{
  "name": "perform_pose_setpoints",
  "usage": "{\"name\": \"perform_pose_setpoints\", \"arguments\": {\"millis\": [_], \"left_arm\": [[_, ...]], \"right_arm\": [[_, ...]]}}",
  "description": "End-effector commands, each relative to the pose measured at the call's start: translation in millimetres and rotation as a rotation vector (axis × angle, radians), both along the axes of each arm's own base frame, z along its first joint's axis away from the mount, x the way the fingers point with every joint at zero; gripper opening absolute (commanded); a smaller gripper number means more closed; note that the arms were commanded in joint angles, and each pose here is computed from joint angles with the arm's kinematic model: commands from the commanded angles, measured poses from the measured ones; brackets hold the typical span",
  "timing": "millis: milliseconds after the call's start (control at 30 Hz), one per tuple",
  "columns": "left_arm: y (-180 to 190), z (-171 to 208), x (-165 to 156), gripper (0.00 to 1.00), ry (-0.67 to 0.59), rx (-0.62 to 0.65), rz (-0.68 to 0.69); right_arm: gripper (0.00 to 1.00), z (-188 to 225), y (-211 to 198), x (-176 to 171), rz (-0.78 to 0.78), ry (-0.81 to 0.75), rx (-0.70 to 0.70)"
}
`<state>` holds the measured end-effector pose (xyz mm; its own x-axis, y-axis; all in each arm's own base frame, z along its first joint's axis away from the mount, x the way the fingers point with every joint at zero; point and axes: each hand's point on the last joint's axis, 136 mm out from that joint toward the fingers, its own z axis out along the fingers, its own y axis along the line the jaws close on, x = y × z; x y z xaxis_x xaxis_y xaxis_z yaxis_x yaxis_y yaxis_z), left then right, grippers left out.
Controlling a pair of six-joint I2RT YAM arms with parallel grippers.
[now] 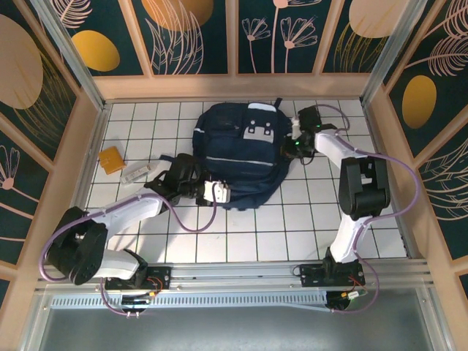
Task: Pack the student bag
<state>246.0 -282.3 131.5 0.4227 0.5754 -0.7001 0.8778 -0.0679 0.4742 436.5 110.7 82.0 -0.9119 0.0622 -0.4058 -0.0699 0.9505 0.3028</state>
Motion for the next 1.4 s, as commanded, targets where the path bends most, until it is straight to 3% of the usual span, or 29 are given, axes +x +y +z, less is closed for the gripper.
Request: {"name": "perform_pose_setpoints", "arguments": {"millis": [0,67,133,267,367,433,467,533,633,700,833,967,1233,1367], "left_arm": [[-2.4,23.6,-15.4,0.25,0.083,-0.075,-0.022],[-3.4,47.4,-11.0,0.27,0.059,-0.105,-0.002],[-1.7,69.3,-2.4,0.36,0.022,-0.128,0.048],[3.5,86.7,24.9,0.55,-0.080,-0.127,0.162],[-3.9,77.1,46.0,0.53,-0.099,-0.056,0.163],[-12.4,67.4,56.8,0.41,-0.075,-0.001,0.136],[-16.0,59.3,62.1,0.38,-0.062,0.038,0.118],[-20.5,44.3,72.9,0.38,-0.038,0.092,0.109],[-25.6,27.7,80.2,0.47,-0.014,0.132,0.092],[-28.0,21.6,79.1,0.52,-0.005,0.135,0.074],[-30.3,10.9,76.7,0.56,0.006,0.165,0.034],[-28.3,-3.1,75.1,0.60,0.012,0.208,0.021],[-25.7,-15.5,68.9,0.66,0.035,0.250,0.006],[-27.1,-15.7,94.5,0.61,0.038,0.236,0.142]], "right_arm": [[0.35,37.3,-21.7,17.7,-0.025,-0.143,0.004],[0.37,52.0,-2.7,-4.5,0.078,-0.182,0.073],[0.40,72.0,6.8,-24.0,0.131,-0.228,0.126],[0.44,107.1,-10.3,-40.5,0.139,-0.393,0.013],[0.44,124.1,-18.7,-37.1,0.222,-0.548,-0.118],[0.46,135.5,-35.5,-22.8,0.102,-0.563,-0.157],[0.52,139.8,-44.5,-16.6,0.011,-0.531,-0.147],[0.56,144.9,-45.3,-7.8,-0.048,-0.473,-0.072],[0.57,130.4,-42.1,-2.5,-0.127,-0.361,0.028],[0.58,119.0,-30.5,-6.3,-0.107,-0.314,0.085],[0.58,97.4,0.2,-21.8,0.093,-0.299,0.179],[0.56,83.8,7.5,-26.4,0.241,-0.359,0.151],[0.54,87.2,11.1,-12.0,0.288,-0.348,0.138],[0.52,87.0,9.4,-14.9,0.293,-0.370,0.130]]}}
